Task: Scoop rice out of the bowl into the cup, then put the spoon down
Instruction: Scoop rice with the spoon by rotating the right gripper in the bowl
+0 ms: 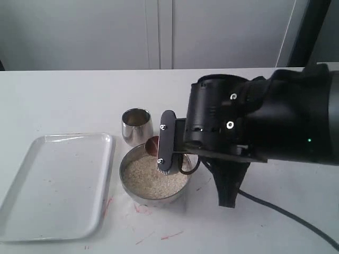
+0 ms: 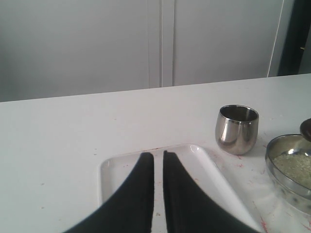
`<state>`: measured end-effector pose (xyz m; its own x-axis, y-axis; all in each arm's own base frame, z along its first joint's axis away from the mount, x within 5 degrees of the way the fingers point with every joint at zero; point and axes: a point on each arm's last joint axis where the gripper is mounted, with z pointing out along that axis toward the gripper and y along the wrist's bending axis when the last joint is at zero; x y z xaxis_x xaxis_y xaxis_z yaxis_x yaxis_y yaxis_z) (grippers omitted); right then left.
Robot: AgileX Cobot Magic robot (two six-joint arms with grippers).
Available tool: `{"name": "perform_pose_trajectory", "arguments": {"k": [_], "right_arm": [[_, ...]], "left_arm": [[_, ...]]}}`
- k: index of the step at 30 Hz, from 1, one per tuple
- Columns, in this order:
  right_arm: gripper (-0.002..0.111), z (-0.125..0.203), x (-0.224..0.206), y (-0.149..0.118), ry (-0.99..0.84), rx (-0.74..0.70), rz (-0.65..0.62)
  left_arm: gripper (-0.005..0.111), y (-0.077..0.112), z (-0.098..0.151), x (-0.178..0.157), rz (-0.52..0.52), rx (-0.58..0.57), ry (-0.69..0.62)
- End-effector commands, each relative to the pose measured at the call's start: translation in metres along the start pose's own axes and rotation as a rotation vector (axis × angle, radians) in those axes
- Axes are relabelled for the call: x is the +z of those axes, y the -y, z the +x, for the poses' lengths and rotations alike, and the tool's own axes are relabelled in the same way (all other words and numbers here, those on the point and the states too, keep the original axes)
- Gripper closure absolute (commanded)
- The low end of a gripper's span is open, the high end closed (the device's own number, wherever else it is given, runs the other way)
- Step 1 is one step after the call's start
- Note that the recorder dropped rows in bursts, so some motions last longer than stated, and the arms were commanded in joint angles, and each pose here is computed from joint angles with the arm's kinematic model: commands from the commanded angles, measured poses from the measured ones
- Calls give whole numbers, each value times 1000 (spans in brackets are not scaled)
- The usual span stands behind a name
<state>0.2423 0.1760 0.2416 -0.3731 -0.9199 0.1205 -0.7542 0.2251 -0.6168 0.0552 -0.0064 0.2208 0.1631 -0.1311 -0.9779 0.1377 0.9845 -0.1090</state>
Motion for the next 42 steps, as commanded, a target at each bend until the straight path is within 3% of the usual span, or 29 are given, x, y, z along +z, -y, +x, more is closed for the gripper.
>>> {"name": "perform_pose_trajectory", "arguments": {"k": [1, 8, 24, 33, 42], "right_arm": [[108, -1, -12, 6, -40, -35, 146], [108, -6, -19, 2, -19, -87, 191], [108, -21, 15, -23, -170, -206, 101], [108, -23, 18, -25, -165, -217, 93], [108, -27, 20, -33, -109, -216, 3]], "left_arm": [[92, 1, -2, 0, 7, -7, 12], [92, 1, -2, 0, 7, -7, 12], [92, 1, -2, 0, 7, -7, 12], [92, 1, -2, 0, 7, -7, 12], [92, 1, -2, 0, 7, -7, 12]]}}
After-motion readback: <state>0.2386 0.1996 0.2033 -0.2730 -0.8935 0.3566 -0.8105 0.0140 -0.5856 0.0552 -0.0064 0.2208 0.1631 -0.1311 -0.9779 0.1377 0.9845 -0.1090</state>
